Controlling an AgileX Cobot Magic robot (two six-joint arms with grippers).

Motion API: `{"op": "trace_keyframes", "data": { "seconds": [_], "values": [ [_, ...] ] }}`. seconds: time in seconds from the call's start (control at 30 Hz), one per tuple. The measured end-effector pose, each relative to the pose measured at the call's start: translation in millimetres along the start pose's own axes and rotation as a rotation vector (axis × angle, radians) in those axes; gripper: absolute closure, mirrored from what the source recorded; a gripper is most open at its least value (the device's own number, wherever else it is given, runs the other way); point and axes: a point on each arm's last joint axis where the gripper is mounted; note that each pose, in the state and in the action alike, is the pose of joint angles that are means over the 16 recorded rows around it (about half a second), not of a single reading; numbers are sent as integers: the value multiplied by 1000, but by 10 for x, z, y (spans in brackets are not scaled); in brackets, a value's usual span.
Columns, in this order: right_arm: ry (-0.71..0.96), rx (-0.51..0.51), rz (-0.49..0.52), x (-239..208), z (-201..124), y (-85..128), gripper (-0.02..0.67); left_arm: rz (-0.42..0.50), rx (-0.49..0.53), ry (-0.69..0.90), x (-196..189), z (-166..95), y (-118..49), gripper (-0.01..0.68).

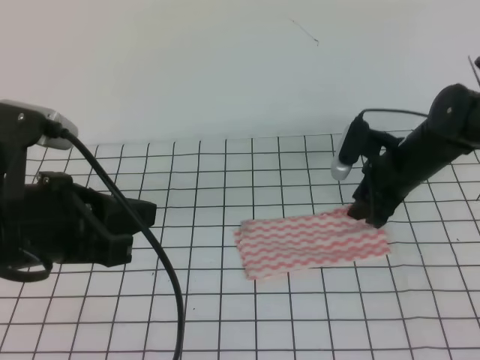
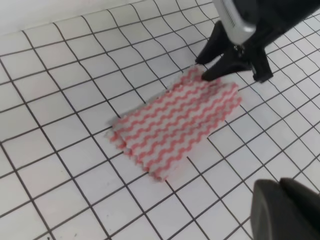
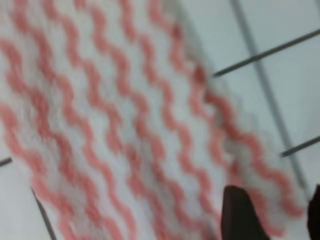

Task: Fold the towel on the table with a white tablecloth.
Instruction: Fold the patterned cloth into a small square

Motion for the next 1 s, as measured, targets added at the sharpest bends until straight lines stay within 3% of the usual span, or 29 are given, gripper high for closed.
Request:
{"op": "trace_keyframes", "data": {
  "seconds": [0.2, 0.53, 0.63, 1.0],
  "values": [
    [-18, 32, 6, -174, 72, 27, 392, -8, 1, 5, 0, -4, -7, 673],
    [23, 100, -2, -313, 69, 43, 535, -12, 1, 7, 1, -6, -11, 673],
    [53, 117, -17, -274, 34, 20, 551, -14, 1, 7, 0, -6, -12, 673],
    [120, 153, -56, -81, -74, -53, 454, -14, 0, 7, -1, -6, -13, 673]
  ]
}}
Point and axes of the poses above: a point on each arm's last joint axis where the gripper is mounted, x pointing out along that axis toward the gripper, y along the wrist's bending axis when the last joint is at zero, z = x × y, and after that the axes turned 15 degrees about x, right-handed
